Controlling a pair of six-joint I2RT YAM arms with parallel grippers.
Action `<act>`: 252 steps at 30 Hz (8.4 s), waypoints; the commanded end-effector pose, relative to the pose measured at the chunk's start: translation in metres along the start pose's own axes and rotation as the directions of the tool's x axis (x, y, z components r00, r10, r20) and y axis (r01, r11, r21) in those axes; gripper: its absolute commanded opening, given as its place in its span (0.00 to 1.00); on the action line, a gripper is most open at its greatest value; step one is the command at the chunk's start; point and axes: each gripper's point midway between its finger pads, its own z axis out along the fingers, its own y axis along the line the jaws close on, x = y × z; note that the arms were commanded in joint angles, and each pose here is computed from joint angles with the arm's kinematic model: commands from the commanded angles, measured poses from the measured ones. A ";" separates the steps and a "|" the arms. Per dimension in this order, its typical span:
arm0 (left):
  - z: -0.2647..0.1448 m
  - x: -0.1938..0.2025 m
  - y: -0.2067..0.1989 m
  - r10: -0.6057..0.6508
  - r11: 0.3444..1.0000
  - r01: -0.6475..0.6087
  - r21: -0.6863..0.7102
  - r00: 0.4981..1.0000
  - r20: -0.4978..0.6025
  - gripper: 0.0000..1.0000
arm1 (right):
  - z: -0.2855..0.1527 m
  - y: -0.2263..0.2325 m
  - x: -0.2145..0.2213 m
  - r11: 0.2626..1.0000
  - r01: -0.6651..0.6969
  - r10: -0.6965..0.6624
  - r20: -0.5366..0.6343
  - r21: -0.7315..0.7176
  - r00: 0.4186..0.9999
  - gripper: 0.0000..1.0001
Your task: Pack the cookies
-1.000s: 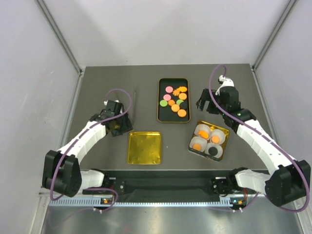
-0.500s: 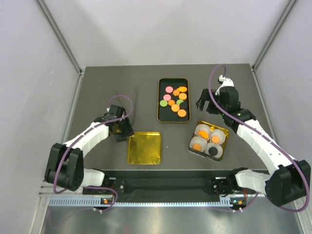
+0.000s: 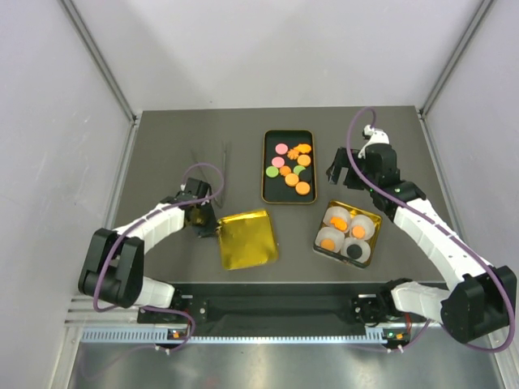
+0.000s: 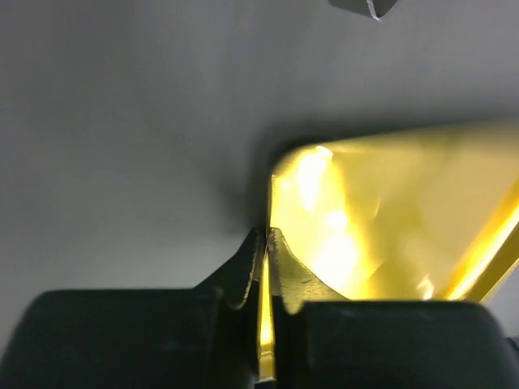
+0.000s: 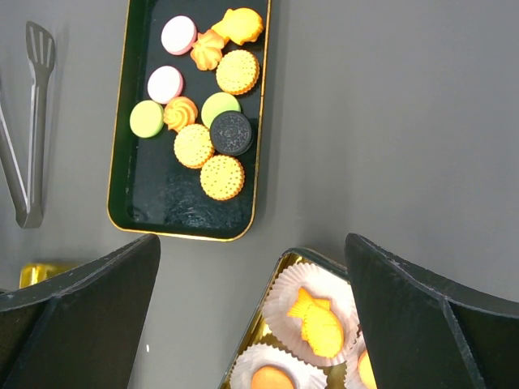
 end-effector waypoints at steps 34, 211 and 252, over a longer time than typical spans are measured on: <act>-0.127 -0.080 -0.106 0.140 0.924 -0.223 0.311 0.954 0.267 0.00 | -0.012 0.153 0.018 0.852 0.038 -0.092 -0.077 -0.523 0.993 0.90; -0.183 0.008 -0.290 0.227 0.230 -0.313 0.922 0.938 0.262 0.00 | 0.010 -0.123 0.108 0.938 -0.226 0.298 -0.281 0.262 0.912 0.12; -0.122 0.022 -0.289 0.252 0.260 -0.128 0.957 0.966 0.061 0.01 | -0.007 -0.060 0.077 0.990 -0.095 0.123 -0.298 0.108 0.947 0.56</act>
